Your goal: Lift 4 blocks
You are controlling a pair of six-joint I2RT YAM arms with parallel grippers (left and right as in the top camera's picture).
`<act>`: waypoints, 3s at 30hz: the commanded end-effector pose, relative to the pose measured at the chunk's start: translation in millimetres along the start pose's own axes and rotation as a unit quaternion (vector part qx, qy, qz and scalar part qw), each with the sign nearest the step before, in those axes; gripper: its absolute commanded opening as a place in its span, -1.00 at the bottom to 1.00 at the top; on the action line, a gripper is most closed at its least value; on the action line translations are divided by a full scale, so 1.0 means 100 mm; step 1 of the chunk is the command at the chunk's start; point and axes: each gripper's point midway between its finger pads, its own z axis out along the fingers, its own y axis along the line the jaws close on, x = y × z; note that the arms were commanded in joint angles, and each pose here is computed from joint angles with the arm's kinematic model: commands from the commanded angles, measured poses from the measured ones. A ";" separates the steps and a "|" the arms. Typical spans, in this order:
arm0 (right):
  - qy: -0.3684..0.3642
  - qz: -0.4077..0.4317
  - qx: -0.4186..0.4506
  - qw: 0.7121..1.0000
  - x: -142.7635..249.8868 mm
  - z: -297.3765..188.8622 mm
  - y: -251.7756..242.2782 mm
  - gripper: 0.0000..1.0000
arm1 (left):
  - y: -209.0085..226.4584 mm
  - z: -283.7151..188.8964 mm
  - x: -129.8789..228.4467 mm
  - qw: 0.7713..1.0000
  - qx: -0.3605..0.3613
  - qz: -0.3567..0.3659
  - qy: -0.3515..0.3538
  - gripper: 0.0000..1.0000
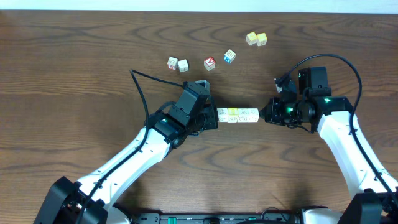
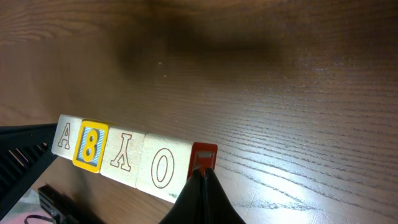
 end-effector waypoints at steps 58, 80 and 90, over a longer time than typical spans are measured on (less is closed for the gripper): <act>0.048 -0.031 -0.102 0.993 0.23 0.05 0.57 -0.98 | -0.35 0.13 0.20 0.996 0.073 0.011 0.054 -0.85; 0.067 -0.017 -0.048 0.996 0.29 0.27 0.43 -0.98 | -0.33 0.21 0.30 0.994 0.074 0.009 0.078 -0.85; 0.078 -0.010 -0.044 0.996 0.28 0.40 0.35 -0.98 | -0.29 0.26 0.32 0.994 0.066 0.006 0.082 -0.85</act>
